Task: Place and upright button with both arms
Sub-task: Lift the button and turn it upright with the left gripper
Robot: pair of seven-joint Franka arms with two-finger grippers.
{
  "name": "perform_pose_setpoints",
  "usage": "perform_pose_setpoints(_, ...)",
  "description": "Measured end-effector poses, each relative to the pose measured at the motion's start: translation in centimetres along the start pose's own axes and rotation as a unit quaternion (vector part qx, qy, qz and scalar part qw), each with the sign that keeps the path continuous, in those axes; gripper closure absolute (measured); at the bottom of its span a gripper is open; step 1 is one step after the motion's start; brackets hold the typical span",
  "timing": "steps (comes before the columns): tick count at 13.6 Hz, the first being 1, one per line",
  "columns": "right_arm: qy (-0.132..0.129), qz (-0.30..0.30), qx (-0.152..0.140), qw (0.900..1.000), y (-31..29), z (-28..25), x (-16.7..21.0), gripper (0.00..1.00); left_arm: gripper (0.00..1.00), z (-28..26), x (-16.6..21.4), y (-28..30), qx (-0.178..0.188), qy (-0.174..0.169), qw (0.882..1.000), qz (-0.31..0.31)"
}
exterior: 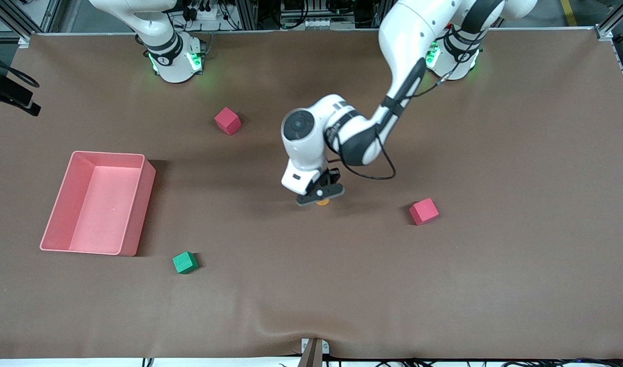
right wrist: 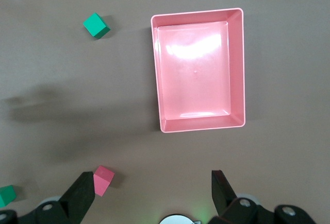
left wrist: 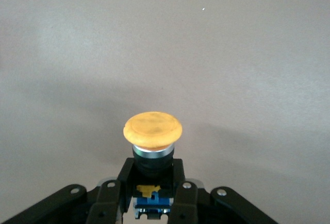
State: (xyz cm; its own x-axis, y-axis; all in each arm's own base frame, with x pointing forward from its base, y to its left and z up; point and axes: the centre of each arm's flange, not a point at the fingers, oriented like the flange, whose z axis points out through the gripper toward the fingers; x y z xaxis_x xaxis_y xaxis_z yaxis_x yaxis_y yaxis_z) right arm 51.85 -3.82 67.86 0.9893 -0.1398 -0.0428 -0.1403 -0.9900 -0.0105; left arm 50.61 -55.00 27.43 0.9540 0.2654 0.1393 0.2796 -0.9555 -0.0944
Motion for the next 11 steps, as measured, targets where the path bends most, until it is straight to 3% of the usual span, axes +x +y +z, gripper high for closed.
perform_pose_setpoints(5,0.000,0.000,0.000,1.000,0.0,0.0,0.0,0.00,0.67,-0.2,-5.7,2.6,0.019,0.112,0.993,-0.018)
perform_pose_setpoints(8,0.000,0.000,0.000,1.000,0.0,0.0,0.0,0.00,0.67,0.8,-8.9,4.0,0.015,0.194,0.981,-0.018)
perform_pose_setpoints(11,0.000,0.000,0.000,1.000,0.0,0.0,0.0,0.00,0.67,2.7,-10.9,4.9,0.005,0.256,0.967,0.003)
